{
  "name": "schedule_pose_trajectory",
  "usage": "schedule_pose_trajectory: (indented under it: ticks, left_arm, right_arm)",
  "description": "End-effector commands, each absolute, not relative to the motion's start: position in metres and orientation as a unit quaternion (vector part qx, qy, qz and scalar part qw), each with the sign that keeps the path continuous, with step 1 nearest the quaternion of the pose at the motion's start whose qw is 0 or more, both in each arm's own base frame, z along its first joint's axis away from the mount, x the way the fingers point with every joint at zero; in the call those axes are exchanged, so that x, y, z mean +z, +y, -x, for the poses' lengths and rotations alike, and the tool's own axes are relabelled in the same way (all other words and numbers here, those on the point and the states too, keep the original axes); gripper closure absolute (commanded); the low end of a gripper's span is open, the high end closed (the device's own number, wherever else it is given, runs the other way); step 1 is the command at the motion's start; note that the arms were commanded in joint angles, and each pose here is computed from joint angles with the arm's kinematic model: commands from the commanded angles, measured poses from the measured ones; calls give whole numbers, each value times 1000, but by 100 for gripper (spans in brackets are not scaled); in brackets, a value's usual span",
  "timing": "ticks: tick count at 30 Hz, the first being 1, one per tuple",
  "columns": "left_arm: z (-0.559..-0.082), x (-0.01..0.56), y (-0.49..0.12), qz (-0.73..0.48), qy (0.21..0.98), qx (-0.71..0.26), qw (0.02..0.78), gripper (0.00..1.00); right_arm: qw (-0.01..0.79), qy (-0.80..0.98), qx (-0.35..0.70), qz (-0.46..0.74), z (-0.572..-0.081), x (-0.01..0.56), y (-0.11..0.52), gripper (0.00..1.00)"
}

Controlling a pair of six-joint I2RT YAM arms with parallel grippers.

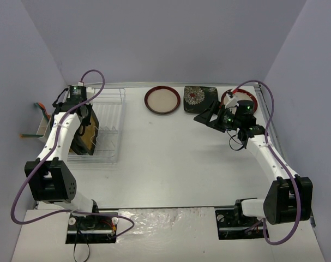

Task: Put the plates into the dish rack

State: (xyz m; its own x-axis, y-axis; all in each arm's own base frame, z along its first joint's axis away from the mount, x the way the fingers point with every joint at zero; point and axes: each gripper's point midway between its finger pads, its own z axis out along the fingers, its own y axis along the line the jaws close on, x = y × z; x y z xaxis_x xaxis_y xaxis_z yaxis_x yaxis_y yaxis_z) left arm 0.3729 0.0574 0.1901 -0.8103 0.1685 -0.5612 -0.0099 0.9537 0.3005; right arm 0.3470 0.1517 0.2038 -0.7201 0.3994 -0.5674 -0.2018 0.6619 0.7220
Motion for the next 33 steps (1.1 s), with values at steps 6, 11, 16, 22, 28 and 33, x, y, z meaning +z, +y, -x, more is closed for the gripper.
schedule_pose_trajectory:
  ticks: [6,11,16,22,28,33]
  left_arm:
    - [-390,237,67,-12,907,164,388,74]
    - [-384,248,67,-7,903,164,398,65]
    - [-375,267,61,2,897,146,418,58]
    - [-362,292,56,16,888,131,441,41]
    - [-348,312,42,41,878,88,468,23]
    - [-330,323,26,57,868,37,492,6]
  right_arm:
    - [407,819,400,-53,-356,220,147,0]
    - [410,821,390,-72,-359,217,140,0]
    - [419,822,368,-109,-368,213,127,0]
    - [431,824,323,-175,-380,200,106,0]
    - [434,822,266,-255,-397,177,80,0]
    - [438,820,224,-294,-420,158,63,0]
